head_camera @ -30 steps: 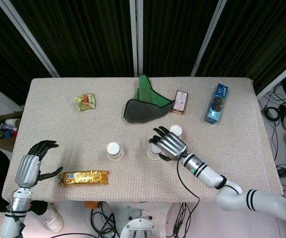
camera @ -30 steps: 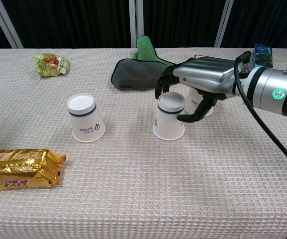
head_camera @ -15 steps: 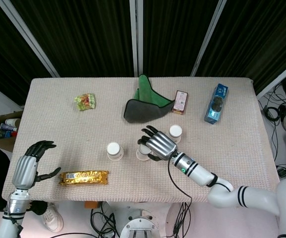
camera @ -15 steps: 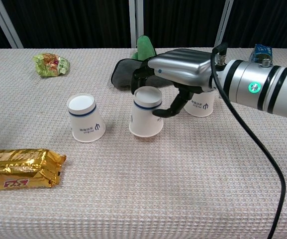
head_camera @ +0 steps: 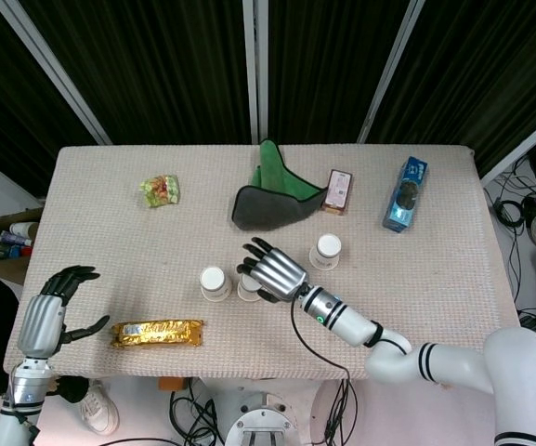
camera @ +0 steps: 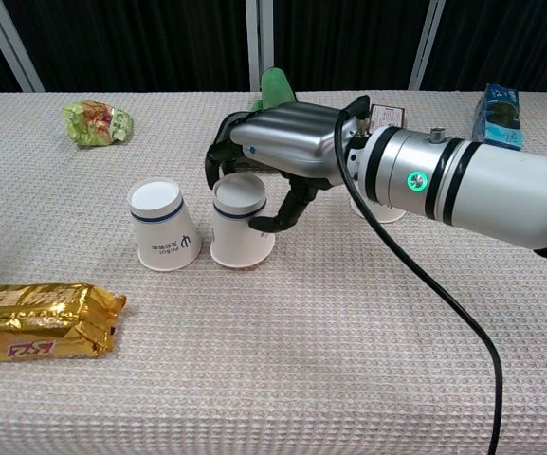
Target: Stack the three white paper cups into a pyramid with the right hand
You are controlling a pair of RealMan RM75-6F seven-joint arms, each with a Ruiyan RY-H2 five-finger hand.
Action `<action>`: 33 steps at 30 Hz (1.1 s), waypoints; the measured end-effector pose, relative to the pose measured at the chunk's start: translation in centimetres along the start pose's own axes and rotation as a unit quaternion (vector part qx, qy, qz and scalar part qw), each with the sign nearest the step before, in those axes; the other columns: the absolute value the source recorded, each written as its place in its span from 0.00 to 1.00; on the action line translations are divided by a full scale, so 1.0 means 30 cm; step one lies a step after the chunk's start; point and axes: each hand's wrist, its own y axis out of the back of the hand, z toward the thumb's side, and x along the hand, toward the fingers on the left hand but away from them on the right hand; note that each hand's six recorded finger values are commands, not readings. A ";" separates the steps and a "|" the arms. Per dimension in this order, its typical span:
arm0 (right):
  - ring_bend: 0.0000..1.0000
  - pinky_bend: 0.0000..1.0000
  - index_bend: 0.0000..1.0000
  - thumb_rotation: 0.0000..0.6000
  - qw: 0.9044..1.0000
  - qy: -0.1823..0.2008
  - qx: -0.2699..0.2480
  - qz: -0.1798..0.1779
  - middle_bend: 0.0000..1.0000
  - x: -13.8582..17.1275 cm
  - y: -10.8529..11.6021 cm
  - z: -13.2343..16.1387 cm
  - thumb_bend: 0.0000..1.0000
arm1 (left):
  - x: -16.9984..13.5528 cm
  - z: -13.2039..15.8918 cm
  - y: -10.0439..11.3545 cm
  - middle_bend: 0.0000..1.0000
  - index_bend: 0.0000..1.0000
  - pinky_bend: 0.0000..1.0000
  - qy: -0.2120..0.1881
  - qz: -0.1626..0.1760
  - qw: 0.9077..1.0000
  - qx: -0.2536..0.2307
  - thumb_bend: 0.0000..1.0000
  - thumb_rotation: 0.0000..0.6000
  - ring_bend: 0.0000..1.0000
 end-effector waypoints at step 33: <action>0.10 0.11 0.40 1.00 1.000 0.007 -0.002 -0.002 0.38 -0.040 -0.030 0.031 0.35 | -0.008 -0.018 -0.002 0.23 0.28 0.21 0.003 0.001 1.000 -0.007 0.15 1.00 0.17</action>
